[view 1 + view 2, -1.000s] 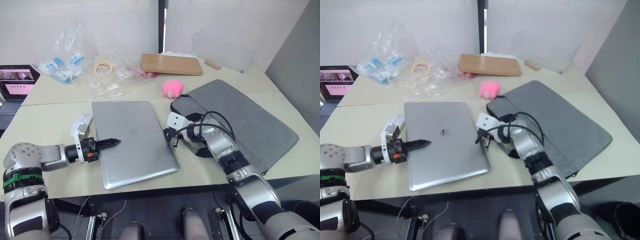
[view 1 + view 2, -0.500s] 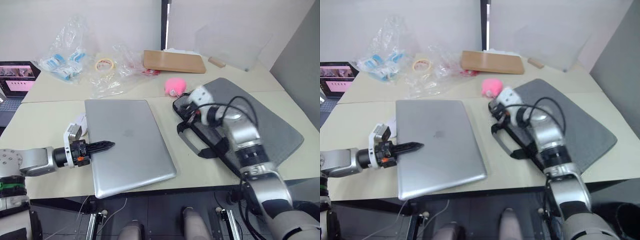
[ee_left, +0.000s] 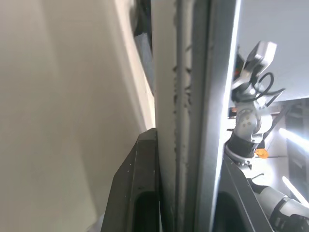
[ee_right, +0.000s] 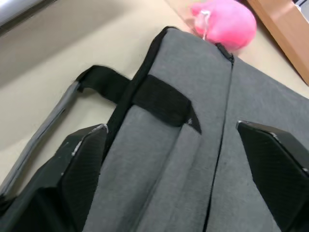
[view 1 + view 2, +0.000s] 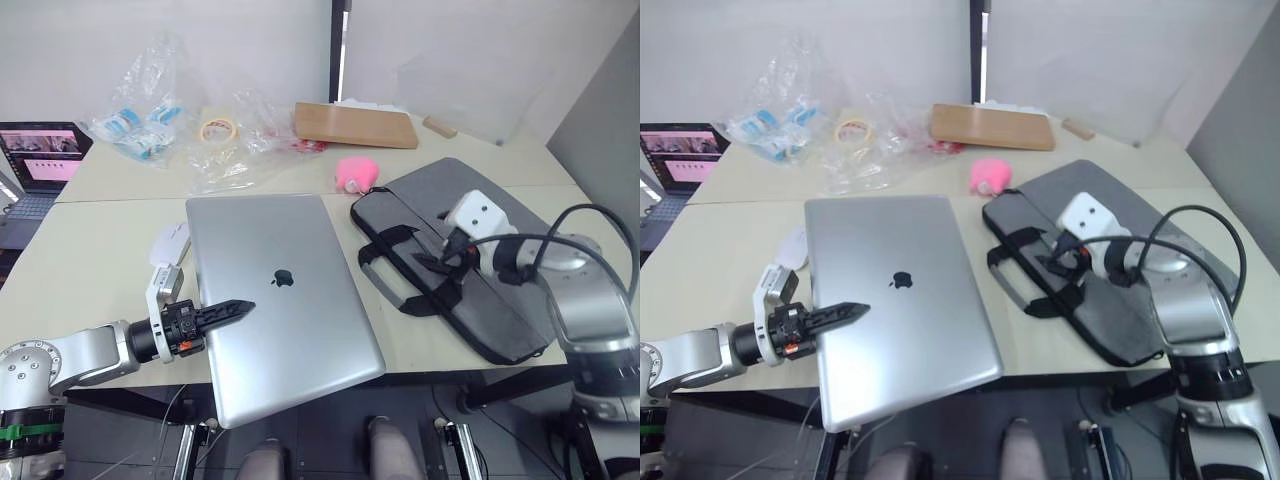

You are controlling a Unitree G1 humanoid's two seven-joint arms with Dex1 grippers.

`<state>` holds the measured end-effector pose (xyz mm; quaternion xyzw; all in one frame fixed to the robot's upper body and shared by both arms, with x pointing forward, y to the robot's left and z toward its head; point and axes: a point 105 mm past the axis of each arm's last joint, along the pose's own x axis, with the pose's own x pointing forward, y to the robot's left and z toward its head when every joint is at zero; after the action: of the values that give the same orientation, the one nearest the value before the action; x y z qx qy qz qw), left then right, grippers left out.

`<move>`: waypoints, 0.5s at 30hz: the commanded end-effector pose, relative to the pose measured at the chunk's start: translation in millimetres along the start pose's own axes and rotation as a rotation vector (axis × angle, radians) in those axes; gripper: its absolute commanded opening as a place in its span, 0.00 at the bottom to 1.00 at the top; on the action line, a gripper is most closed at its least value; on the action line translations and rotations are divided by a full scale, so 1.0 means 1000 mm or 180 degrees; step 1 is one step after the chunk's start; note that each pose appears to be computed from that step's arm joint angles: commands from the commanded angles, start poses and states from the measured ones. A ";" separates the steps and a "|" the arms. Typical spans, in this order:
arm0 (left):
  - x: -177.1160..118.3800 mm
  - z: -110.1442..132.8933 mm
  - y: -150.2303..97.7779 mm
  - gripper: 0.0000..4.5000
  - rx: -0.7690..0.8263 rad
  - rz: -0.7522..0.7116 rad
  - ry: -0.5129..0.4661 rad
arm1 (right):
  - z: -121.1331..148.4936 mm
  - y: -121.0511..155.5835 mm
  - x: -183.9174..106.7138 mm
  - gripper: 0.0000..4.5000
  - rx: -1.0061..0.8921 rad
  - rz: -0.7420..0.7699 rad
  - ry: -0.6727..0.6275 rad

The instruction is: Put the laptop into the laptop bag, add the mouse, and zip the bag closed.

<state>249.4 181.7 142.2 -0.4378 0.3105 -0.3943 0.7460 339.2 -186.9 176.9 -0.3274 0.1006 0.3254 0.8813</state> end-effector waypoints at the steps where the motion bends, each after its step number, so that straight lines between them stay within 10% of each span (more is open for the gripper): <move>1: -0.004 0.013 -0.027 0.07 0.0168 -0.0367 -0.0183 | 0.010 0.005 -0.008 1.00 -0.0050 -0.0005 -0.0076; 10: -0.003 0.010 -0.024 0.07 0.0119 -0.0352 -0.0115 | -0.005 0.016 -0.007 1.00 0.0045 -0.0042 0.0125; 15: -0.001 0.007 -0.023 0.07 0.0098 -0.0352 -0.0059 | -0.027 0.029 0.002 0.68 -0.0008 0.0020 0.0362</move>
<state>250.4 183.0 138.6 -0.4366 0.3170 -0.3849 0.7488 322.0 -187.5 136.8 -0.3293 0.1643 0.3161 0.8744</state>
